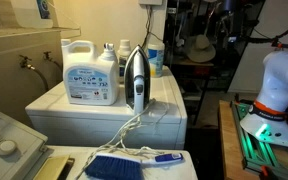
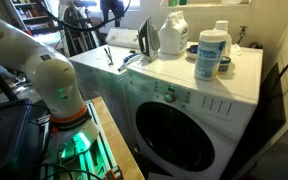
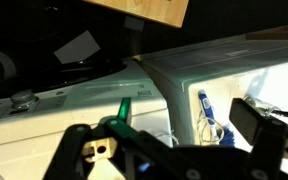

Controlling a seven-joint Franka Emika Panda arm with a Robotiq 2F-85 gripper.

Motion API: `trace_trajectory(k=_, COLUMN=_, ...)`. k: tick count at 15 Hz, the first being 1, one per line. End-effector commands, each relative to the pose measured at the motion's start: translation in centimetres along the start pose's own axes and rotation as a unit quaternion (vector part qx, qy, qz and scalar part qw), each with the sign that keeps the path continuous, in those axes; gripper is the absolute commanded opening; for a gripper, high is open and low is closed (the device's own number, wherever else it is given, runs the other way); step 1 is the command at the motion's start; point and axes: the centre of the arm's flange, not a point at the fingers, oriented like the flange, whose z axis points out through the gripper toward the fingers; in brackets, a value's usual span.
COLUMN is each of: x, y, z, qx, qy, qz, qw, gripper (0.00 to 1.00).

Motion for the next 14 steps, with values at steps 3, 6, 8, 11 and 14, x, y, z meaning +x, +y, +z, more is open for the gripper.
trace_trajectory(k=3, x=0.9, y=3.2, z=-1.6, qx=0.009, qy=0.005, qz=0.021, qw=0.9997, gripper=1.00)
trace_trajectory(k=6, x=0.9, y=8.6, z=-4.8, qx=-0.021, qy=0.020, qz=0.001, qw=0.9996, gripper=1.00)
trace_trajectory(k=8, x=0.7, y=12.9, z=-6.6, qx=-0.060, qy=0.027, qz=-0.016, qw=0.9977, gripper=1.00)
trace_trajectory(k=11, x=0.2, y=18.6, z=-8.4, qx=-0.092, qy=0.033, qz=-0.021, qw=0.9950, gripper=1.00)
trace_trajectory(k=14, x=-0.5, y=18.7, z=-8.2, qx=-0.085, qy=0.043, qz=-0.007, qw=0.9954, gripper=1.00)
